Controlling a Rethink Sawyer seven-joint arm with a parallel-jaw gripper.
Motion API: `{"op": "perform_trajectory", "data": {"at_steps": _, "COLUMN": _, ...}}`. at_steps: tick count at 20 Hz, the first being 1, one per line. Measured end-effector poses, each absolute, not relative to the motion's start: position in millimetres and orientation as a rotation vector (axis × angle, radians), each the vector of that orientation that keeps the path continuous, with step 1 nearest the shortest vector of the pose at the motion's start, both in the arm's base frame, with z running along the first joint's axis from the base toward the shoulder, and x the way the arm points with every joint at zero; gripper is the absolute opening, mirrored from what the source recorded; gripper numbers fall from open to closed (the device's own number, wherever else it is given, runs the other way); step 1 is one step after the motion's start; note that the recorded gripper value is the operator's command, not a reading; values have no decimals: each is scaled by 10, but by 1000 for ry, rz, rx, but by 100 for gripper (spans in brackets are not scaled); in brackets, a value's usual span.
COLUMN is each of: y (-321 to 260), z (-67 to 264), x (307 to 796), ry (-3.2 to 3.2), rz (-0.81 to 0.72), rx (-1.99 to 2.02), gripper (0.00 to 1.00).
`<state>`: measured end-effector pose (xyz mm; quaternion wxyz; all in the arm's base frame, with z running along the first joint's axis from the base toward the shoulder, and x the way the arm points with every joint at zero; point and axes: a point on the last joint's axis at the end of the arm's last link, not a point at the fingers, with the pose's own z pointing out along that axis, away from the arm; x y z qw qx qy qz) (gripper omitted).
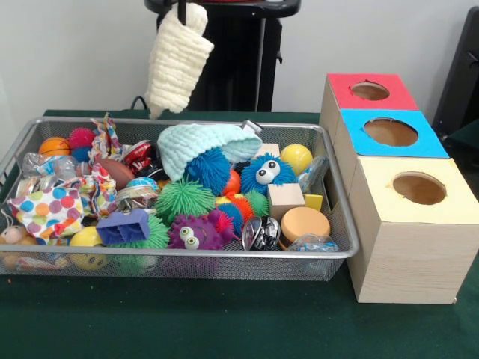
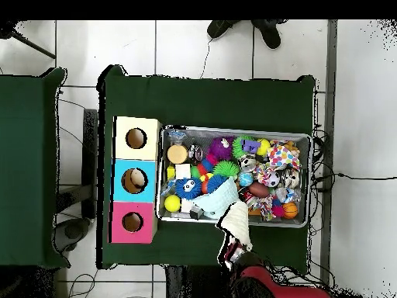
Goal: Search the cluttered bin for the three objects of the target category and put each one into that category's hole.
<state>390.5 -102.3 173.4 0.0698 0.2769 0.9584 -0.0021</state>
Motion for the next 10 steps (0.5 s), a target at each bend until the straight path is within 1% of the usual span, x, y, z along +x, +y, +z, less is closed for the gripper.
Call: {"op": "perform_trajectory", "data": {"at_steps": 10, "y": -1254, "z": 1687, "x": 3843, "ry": 2878, "rz": 15, "rx": 867, "gripper": 0}}
